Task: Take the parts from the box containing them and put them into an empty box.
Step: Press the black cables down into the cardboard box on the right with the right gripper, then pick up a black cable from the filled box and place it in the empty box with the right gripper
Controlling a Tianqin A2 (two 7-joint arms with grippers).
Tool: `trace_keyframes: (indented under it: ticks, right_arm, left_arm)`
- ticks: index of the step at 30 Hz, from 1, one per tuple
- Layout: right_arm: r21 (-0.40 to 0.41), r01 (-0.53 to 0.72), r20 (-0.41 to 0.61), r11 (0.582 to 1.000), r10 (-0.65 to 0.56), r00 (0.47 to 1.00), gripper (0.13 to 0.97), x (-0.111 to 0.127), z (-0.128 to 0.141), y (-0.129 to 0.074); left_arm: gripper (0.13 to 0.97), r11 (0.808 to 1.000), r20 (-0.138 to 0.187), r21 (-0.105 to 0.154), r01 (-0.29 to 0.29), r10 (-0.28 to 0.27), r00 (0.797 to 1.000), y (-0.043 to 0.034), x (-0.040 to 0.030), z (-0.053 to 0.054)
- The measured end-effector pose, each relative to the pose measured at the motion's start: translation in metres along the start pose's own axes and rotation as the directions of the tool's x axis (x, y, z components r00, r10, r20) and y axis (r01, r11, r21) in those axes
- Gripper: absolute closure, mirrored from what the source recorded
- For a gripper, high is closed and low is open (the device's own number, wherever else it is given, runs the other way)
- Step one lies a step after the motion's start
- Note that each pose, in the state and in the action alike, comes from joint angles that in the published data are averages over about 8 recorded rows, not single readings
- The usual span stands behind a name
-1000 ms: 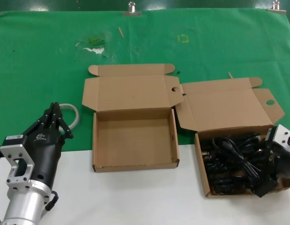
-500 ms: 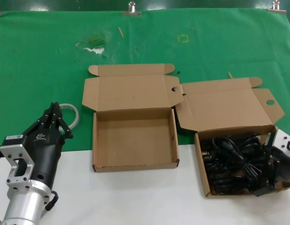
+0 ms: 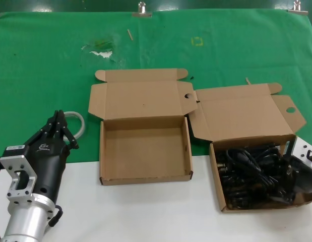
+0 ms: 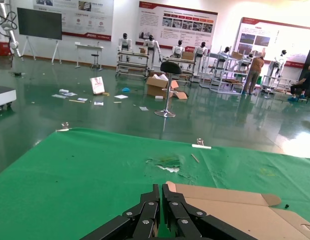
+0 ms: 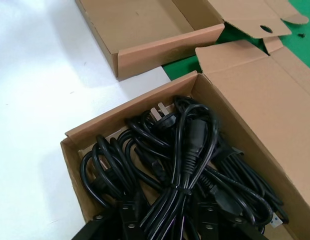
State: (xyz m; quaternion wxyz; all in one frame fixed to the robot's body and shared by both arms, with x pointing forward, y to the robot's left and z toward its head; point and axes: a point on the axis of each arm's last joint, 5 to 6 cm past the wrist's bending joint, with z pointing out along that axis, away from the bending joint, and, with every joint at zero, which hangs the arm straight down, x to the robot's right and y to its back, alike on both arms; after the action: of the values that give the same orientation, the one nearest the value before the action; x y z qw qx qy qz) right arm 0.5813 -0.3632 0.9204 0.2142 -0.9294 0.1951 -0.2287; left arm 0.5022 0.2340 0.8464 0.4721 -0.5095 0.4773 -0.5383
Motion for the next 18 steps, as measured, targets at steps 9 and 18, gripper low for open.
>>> trace_keyframes:
  ticks: [9, 18]
  right_arm:
    - [0.007, 0.011, -0.005, 1.000, -0.011, 1.000, 0.767, 0.0013, 0.0004, -0.0015]
    - [0.020, 0.018, -0.012, 1.000, -0.018, 1.000, 0.861, 0.0058, -0.0040, -0.0038]
  left_arm:
    - [0.941, 1.000, 0.000, 0.000, 0.000, 0.000, 1.000, 0.0000, 0.0000, 0.0000]
    - [0.941, 1.000, 0.000, 0.000, 0.000, 0.000, 1.000, 0.0000, 0.0000, 0.0000]
